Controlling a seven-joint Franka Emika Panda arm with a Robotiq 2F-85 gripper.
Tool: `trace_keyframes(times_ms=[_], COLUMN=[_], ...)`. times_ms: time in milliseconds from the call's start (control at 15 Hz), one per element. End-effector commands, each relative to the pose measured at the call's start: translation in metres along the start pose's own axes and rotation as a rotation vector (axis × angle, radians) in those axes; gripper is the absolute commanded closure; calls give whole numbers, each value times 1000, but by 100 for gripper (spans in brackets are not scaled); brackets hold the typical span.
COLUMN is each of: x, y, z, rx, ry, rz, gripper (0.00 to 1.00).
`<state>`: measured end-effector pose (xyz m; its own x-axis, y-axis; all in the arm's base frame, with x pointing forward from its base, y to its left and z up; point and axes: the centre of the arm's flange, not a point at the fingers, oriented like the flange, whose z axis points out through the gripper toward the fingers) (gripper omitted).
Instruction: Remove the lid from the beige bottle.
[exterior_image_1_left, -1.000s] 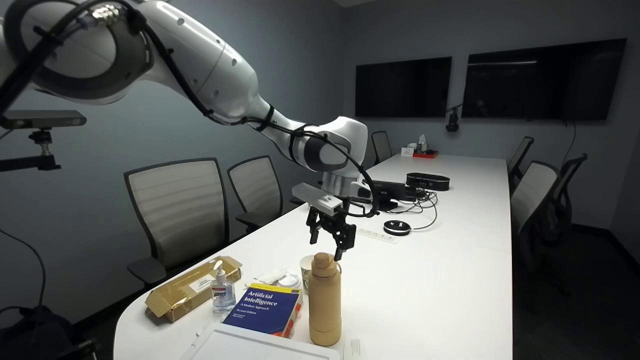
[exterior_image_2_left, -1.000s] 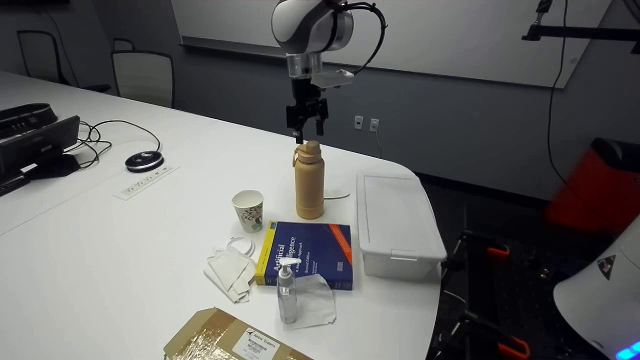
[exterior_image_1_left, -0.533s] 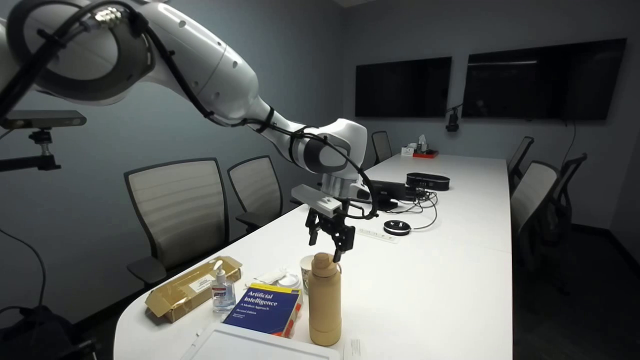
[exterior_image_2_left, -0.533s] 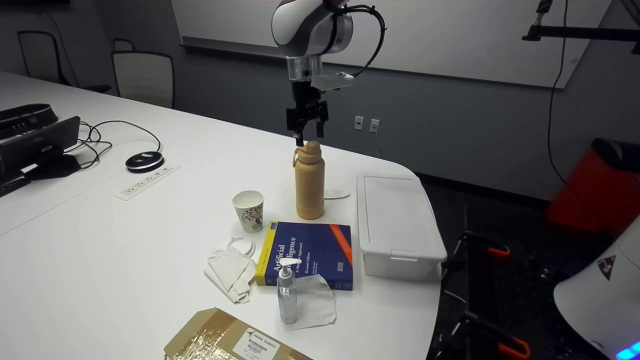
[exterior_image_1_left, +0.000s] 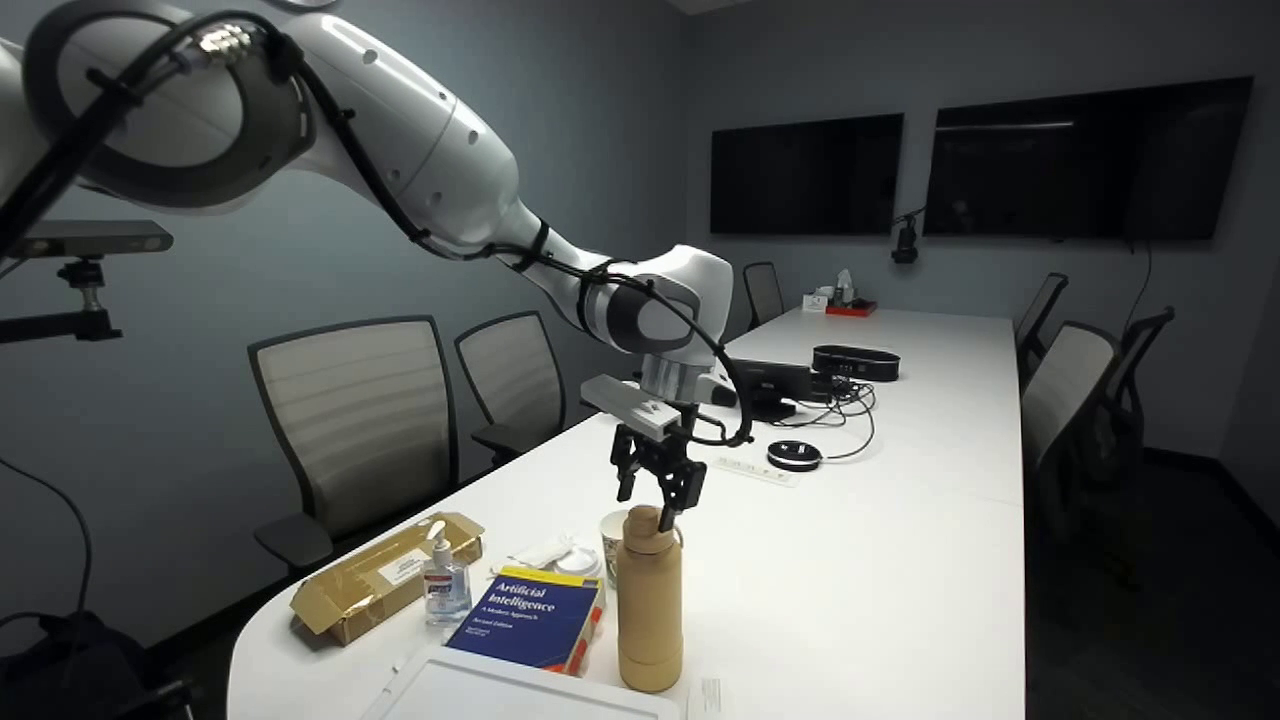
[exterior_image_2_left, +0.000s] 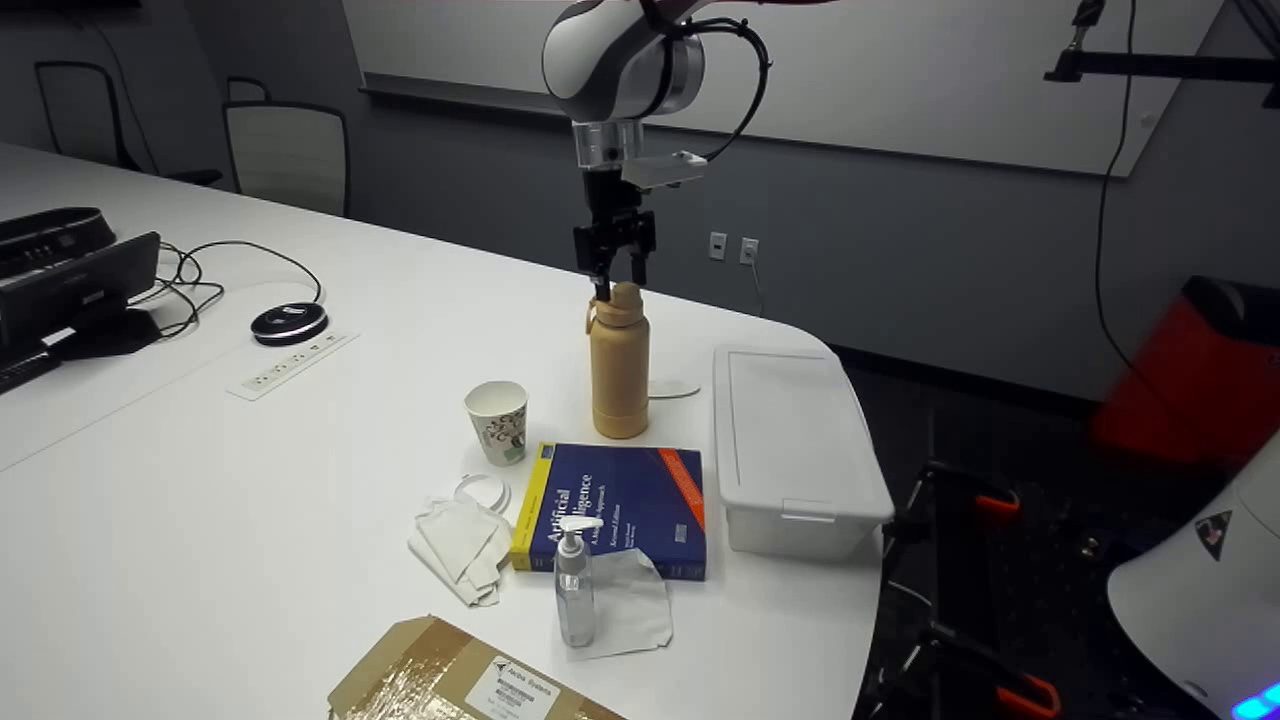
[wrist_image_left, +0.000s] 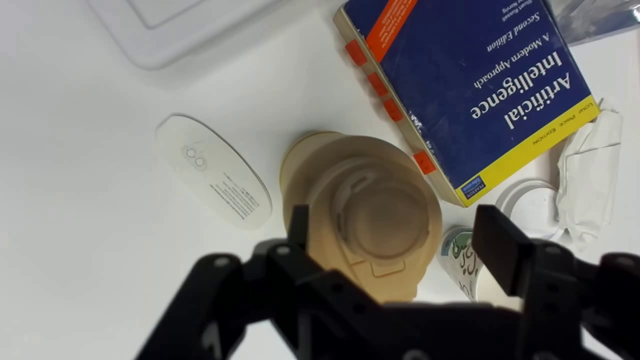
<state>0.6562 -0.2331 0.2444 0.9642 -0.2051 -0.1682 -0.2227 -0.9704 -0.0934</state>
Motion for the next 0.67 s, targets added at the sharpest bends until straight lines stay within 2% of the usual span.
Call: trace_keyframes(times_ms=[0,267,600], x=[-6,-8,-8], y=[-3,-2,-3], z=[-7,-10,-11], rx=[3,-6,-15], ry=[-6,-8,-11], rz=[26,35,17], gripper=[47,77,80])
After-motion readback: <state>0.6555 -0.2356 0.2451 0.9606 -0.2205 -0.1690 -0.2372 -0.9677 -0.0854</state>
